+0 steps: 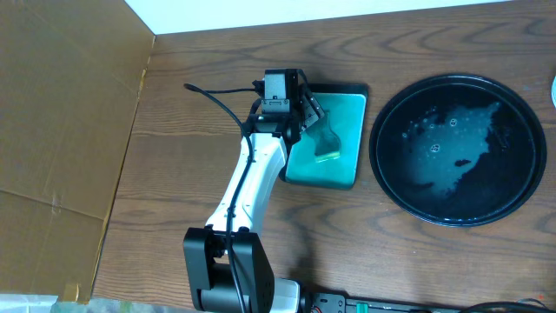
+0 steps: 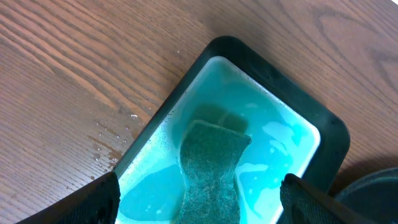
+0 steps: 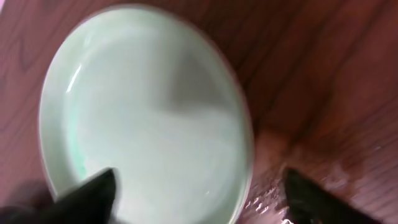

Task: Clean dirty plates on tray and stack at the side

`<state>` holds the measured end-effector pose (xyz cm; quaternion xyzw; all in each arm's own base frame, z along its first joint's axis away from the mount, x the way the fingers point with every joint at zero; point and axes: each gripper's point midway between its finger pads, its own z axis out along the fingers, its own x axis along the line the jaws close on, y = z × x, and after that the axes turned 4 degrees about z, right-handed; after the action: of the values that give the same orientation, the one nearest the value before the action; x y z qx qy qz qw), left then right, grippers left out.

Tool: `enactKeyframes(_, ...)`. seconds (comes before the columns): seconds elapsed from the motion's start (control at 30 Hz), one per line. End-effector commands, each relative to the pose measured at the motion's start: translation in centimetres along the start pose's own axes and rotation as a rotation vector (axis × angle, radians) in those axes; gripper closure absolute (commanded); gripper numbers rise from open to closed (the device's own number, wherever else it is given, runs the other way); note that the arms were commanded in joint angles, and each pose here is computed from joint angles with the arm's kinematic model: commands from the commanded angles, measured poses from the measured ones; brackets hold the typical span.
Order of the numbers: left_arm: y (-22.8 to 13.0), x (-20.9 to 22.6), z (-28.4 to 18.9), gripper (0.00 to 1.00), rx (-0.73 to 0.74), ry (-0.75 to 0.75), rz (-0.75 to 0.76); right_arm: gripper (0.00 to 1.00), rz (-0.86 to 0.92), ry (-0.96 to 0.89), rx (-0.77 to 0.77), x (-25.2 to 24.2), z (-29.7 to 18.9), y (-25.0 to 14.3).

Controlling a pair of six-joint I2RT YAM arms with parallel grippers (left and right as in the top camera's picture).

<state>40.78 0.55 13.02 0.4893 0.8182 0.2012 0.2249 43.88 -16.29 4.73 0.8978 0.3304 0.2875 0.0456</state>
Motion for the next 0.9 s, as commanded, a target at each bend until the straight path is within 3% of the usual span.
enactKeyframes(0.0, 0.2, 0.3, 0.0, 0.17, -0.007, 0.012, 0.003, 0.06, -0.031, 0.061, -0.030, 2.7, -3.6, 0.4)
enactKeyframes(0.3, 0.2, 0.3, 0.0, 0.17, -0.007, 0.012, 0.003, 0.05, -0.207, -0.112, -0.154, 5.5, -14.8, -3.6)
enactKeyframes(0.47, 0.2, 0.3, 0.0, 0.17, -0.007, 0.012, 0.003, 0.05, -0.389, -0.033, -0.262, 9.6, -18.5, -9.1)
enactKeyframes(0.6, 0.2, 0.3, 0.0, 0.17, -0.007, 0.012, 0.003, 0.01, -0.579, 0.124, -0.306, 12.7, -19.7, -14.6)
enactKeyframes(0.7, 0.2, 0.3, 0.0, 0.17, -0.007, 0.012, 0.003, 0.01, -0.651, 0.191, -0.253, 12.8, -19.4, -18.6)
enactKeyframes(0.87, 0.2, 0.3, 0.0, 0.17, -0.007, 0.012, 0.003, 0.01, -0.695, 0.124, -0.107, 9.9, -17.8, -22.5)
